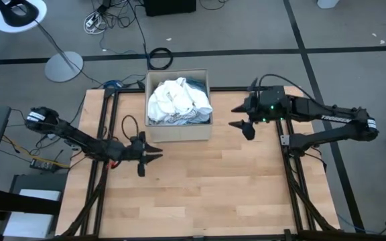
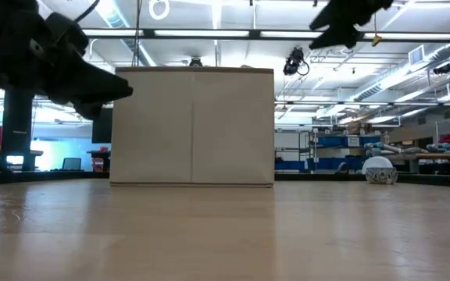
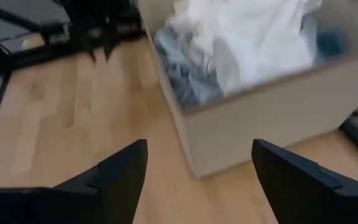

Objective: Sort clothes
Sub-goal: Return to Home Position

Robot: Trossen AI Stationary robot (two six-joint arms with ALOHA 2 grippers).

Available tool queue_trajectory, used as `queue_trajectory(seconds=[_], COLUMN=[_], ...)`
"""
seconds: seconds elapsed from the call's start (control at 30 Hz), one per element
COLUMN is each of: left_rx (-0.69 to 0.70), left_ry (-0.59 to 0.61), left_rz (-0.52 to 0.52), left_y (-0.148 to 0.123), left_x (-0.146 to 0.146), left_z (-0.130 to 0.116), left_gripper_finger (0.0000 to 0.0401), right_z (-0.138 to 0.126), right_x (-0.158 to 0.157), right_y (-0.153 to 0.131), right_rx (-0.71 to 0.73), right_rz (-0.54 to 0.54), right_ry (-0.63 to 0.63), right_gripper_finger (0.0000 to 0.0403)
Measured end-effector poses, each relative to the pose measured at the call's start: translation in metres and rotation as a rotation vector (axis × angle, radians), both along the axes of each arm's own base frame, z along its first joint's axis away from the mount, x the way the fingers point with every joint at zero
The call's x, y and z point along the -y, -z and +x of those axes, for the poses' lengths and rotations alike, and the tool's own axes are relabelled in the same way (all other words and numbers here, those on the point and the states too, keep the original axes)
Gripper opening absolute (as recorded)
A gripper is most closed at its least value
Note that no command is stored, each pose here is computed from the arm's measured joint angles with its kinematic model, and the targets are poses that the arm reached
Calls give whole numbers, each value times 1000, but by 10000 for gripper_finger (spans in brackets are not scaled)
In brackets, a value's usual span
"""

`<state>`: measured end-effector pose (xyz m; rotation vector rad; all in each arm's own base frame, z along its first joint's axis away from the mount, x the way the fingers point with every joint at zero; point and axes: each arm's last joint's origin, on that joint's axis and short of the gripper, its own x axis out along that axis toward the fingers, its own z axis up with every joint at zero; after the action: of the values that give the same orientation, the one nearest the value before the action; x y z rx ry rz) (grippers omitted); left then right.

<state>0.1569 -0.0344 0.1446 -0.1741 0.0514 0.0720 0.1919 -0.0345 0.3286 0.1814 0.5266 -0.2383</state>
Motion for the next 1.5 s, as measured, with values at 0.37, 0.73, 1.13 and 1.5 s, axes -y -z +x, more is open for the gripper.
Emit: queue_trajectory(seconds=[0.37,0.73,1.13,1.5], left_rx=[16,47,107,91], left_ry=[-13,9,108,158], left_rz=[46,95,155,149], left_y=[-10,-23,-26,-24], left_x=[-8,-15,-18,-18], left_z=[-10,-40,-61,-61], left_gripper_finger=[99,99,99,99], right_z=[-19,-41,-52,-57], right_x=[-5,-18,-28,-29], right_y=[38,33,25,25], right_rx=[-19,76,136,137], right_rz=[94,106,91,75], right_ry=[47,-26,-100,-115], right_gripper_finger=[291,288,286,286])
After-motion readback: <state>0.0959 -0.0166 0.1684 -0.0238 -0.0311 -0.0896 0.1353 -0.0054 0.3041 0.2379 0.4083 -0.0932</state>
